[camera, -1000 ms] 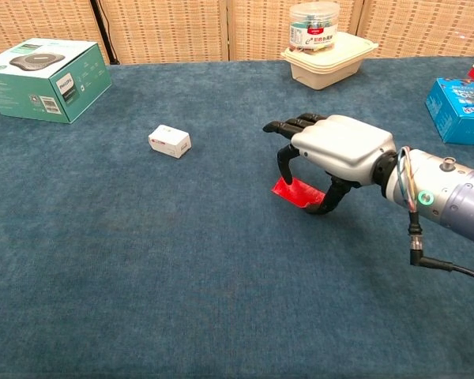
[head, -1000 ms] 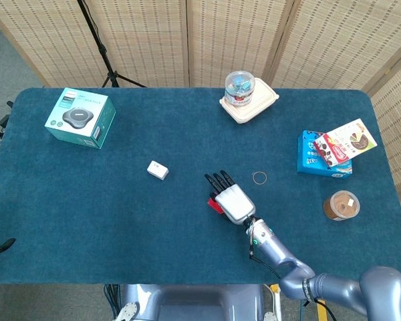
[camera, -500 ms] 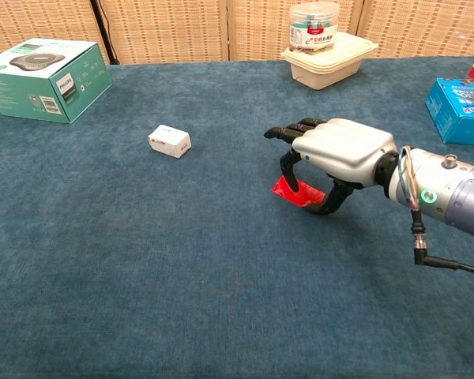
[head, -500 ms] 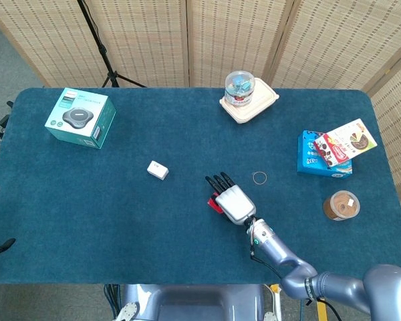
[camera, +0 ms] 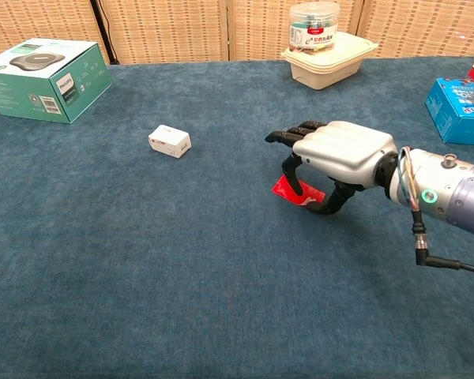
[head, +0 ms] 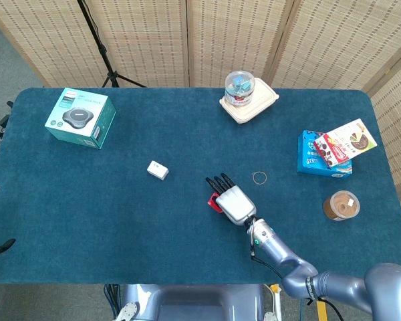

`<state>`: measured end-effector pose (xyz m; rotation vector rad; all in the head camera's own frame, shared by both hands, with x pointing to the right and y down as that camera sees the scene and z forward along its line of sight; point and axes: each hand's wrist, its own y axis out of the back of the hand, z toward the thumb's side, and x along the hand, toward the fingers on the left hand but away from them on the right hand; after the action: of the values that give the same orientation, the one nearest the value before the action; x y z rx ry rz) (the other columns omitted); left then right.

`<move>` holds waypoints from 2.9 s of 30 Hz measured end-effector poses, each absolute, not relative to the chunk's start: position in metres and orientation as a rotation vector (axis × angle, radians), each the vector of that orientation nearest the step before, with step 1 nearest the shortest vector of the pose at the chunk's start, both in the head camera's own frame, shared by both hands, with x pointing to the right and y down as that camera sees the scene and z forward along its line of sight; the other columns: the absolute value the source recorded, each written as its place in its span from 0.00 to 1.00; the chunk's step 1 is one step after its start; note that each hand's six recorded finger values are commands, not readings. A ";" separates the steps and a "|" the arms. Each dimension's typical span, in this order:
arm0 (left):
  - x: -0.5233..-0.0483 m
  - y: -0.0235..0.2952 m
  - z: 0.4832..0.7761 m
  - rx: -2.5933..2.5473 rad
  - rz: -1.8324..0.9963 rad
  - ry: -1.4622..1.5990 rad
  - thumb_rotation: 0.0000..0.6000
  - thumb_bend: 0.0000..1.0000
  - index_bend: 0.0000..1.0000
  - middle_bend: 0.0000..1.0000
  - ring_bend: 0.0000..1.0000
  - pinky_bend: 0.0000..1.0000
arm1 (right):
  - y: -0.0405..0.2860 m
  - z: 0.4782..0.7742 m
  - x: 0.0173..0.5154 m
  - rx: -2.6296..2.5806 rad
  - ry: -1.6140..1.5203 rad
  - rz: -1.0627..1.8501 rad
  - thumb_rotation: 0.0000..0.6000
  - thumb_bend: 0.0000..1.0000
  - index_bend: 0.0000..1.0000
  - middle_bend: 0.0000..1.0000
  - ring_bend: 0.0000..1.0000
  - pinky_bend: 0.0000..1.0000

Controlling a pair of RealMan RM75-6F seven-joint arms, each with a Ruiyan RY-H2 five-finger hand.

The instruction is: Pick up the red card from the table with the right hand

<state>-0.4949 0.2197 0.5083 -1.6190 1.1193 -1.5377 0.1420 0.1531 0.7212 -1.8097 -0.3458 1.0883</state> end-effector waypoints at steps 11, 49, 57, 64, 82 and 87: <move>-0.495 0.219 0.508 -1.619 -1.538 1.119 1.00 0.00 0.00 0.00 0.00 0.00 | 0.153 0.722 0.142 -1.805 -0.328 1.099 1.00 0.43 0.54 0.00 0.00 0.00; -0.495 0.220 0.508 -1.622 -1.538 1.119 1.00 0.00 0.00 0.00 0.00 0.00 | 0.152 0.724 0.143 -1.792 -0.329 1.111 1.00 0.56 0.63 0.00 0.00 0.00; -0.495 0.220 0.508 -1.620 -1.537 1.120 1.00 0.00 0.00 0.00 0.00 0.00 | 0.152 0.724 0.143 -1.789 -0.334 1.110 1.00 0.68 0.64 0.00 0.00 0.00; -0.495 0.220 0.508 -1.621 -1.538 1.119 1.00 0.00 0.00 0.00 0.00 0.00 | 0.150 0.723 0.144 -1.780 -0.354 1.107 1.00 0.70 0.64 0.00 0.00 0.00; -0.496 0.220 0.508 -1.621 -1.536 1.121 1.00 0.00 0.00 0.00 0.00 0.00 | 0.140 0.716 0.143 -1.742 -0.444 1.066 1.00 0.72 0.65 0.01 0.00 0.00; -0.496 0.220 0.508 -1.620 -1.535 1.124 1.00 0.00 0.00 0.00 0.00 0.00 | 0.137 0.715 0.142 -1.727 -0.475 1.055 1.00 0.73 0.66 0.01 0.00 0.00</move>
<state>-0.4960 0.2195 0.5076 -1.6204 1.1239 -1.5351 0.1424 0.1372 0.7146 -1.7271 -0.4750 1.0554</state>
